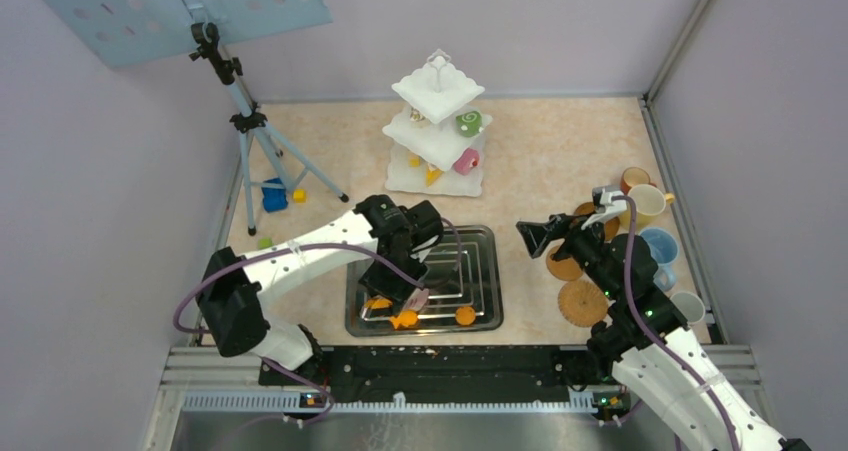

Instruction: Serve the afternoon tea

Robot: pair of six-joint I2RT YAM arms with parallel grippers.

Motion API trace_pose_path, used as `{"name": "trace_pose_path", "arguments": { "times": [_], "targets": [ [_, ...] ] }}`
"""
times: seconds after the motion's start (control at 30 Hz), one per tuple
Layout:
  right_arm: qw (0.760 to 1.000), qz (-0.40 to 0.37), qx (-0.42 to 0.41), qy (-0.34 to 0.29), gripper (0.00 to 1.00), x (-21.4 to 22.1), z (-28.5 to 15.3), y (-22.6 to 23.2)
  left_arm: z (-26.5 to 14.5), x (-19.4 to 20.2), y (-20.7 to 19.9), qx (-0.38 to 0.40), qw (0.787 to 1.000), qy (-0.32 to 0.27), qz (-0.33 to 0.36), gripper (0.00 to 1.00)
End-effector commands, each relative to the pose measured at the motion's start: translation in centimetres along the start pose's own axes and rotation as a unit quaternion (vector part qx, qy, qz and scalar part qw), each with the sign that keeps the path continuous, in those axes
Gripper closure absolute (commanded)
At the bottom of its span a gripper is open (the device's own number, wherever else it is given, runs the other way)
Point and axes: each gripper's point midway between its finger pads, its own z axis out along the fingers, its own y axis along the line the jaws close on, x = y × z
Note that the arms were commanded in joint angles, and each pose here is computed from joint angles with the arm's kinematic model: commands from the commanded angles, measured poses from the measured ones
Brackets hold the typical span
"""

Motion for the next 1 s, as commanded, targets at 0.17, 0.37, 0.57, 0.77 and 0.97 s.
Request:
{"name": "trace_pose_path", "arguments": {
  "times": [0.17, 0.37, 0.57, 0.77, 0.97],
  "targets": [
    [1.000, 0.001, -0.011, -0.013, 0.11, -0.7, -0.1, 0.6, -0.2, -1.5, 0.2, -0.037, 0.999, -0.026, 0.007, 0.52],
    [1.000, -0.003, -0.009, -0.013, 0.11, -1.0, -0.3, 0.6, -2.4, -5.2, 0.8, -0.068, 0.992, -0.109, 0.003, 0.59],
    [1.000, -0.007, -0.010, -0.015, 0.11, -1.5, -0.6, 0.8, -7.4, -10.8, 1.6, -0.104, 0.963, -0.249, -0.015, 0.62],
    [1.000, -0.007, 0.004, -0.026, 0.11, -2.1, -0.9, 0.5, -12.6, -16.4, 2.2, -0.093, 0.912, -0.398, -0.038, 0.61],
    [0.999, -0.019, 0.014, -0.024, 0.10, -3.2, -1.0, 0.5, -14.0, -20.0, 5.1, -0.070, 0.883, -0.460, -0.068, 0.61]
  ]
}}
